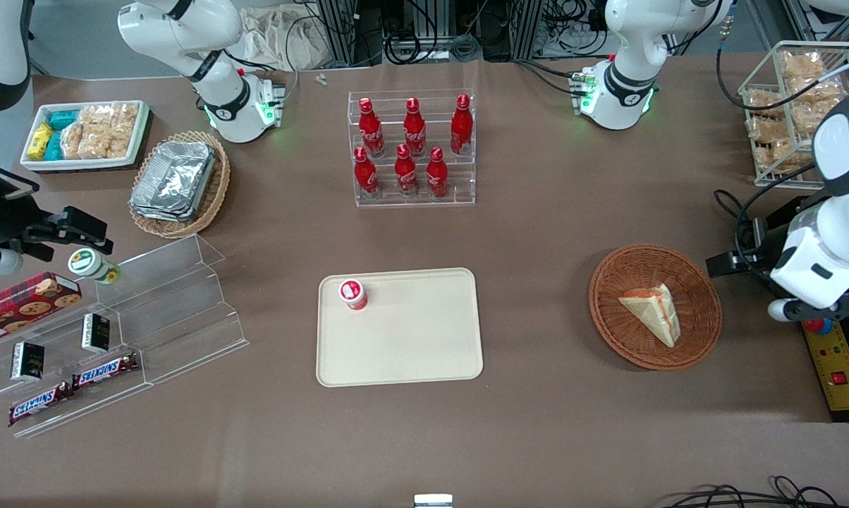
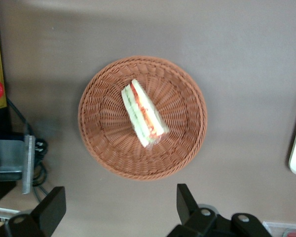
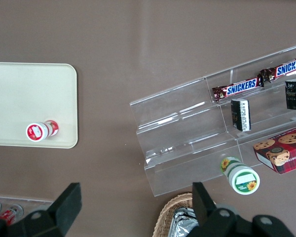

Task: Place sandwich from basket to tray
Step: 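Move the left gripper over the wrapped sandwich in the wicker basket, then lower the open left gripper around the sandwich and close it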

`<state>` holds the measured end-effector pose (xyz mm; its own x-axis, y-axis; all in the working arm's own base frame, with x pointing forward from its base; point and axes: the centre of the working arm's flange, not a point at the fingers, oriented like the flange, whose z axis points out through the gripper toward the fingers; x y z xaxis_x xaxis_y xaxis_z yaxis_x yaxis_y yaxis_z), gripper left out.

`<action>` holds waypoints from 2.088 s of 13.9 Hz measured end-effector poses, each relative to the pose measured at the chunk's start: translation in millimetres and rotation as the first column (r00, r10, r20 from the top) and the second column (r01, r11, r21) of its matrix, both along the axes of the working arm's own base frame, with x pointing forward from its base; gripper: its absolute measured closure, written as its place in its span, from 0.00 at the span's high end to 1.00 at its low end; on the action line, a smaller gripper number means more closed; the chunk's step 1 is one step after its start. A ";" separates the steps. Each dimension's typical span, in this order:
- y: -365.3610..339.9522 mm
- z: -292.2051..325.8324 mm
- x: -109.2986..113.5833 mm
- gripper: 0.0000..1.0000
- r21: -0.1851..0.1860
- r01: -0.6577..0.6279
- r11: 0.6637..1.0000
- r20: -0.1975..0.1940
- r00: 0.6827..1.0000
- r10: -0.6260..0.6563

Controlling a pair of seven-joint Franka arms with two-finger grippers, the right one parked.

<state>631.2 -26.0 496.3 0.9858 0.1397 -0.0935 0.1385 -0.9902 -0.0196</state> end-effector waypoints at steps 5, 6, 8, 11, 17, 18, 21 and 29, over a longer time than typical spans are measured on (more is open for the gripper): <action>-15.3 -77.2 -5.9 1.00 0.008 -0.212 0.977 0.038 0.977 0.211; -15.6 -94.4 -8.9 1.00 0.005 -0.263 0.965 0.053 0.963 0.263; -16.4 -123.3 -15.7 1.00 -0.004 -0.348 0.937 0.079 0.934 0.347; -16.9 -151.5 -24.8 1.00 -0.022 -0.419 0.908 0.109 0.902 0.419; -12.7 -189.0 -43.4 1.00 -0.037 -0.466 0.884 0.129 0.875 0.467; -11.8 -189.1 -43.2 1.00 -0.038 -0.472 0.881 0.130 0.872 0.472; -10.0 -193.7 -41.2 1.00 -0.050 -0.498 0.866 0.144 0.855 0.499; -9.9 -223.8 -35.1 0.98 -0.079 -0.527 0.846 0.165 0.830 0.532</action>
